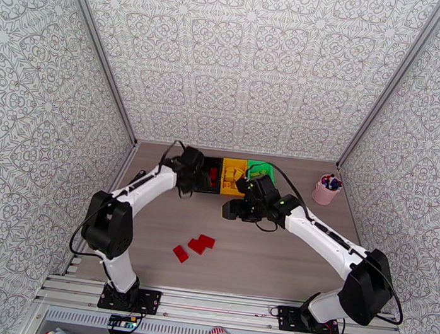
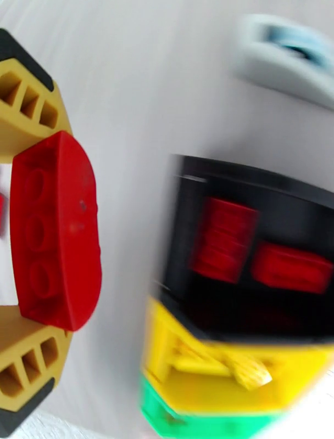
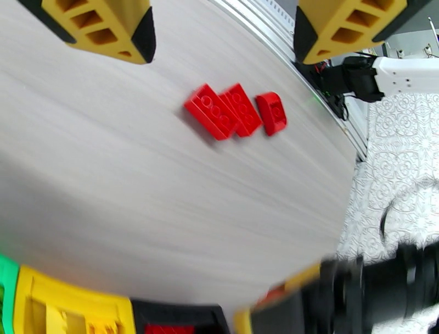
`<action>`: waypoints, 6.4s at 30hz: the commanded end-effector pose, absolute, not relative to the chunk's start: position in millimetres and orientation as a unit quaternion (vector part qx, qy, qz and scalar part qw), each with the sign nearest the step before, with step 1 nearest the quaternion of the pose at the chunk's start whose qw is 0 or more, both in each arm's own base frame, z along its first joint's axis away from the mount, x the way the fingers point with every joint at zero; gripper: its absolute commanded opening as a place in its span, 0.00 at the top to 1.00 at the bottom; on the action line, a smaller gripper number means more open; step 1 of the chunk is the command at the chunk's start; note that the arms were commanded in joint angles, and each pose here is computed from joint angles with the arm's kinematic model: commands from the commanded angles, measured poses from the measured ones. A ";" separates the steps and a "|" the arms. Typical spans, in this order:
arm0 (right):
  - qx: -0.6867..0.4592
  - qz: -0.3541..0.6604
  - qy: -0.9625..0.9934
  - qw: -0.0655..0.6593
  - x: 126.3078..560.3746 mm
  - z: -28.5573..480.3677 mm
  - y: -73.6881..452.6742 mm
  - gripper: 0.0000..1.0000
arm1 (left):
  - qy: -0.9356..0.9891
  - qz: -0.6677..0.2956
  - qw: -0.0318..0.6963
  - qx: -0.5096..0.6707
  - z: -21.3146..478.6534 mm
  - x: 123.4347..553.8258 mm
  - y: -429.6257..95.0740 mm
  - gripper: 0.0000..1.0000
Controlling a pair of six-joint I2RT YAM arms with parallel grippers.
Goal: Sort the legos into containers by color
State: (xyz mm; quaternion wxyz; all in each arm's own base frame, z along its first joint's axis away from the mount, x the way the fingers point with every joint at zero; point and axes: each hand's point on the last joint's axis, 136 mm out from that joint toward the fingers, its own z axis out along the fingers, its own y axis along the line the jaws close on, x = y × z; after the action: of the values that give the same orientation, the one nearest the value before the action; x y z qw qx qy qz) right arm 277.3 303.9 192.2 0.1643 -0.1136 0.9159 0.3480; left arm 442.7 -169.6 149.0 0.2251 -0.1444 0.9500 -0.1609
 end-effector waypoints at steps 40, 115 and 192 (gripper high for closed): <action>-0.061 0.284 0.945 0.147 196.7 133.8 213.7 0.21 | 0.984 -0.091 0.120 0.100 46.4 251.8 -233.5 0.01; -0.091 0.355 0.919 0.148 280.5 182.4 282.4 0.28 | 0.946 -0.186 0.259 -0.060 176.1 468.2 -179.6 0.09; -0.108 0.405 0.900 0.118 249.7 176.2 320.3 0.29 | 0.954 -0.230 0.192 -0.019 110.1 330.7 -216.0 0.37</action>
State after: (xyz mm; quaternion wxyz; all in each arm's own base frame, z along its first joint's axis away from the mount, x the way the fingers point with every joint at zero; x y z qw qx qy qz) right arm 235.8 298.4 154.2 0.1029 -0.0835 0.9146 0.3821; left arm 302.0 -200.2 82.5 0.1670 -0.0078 0.9722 -0.1641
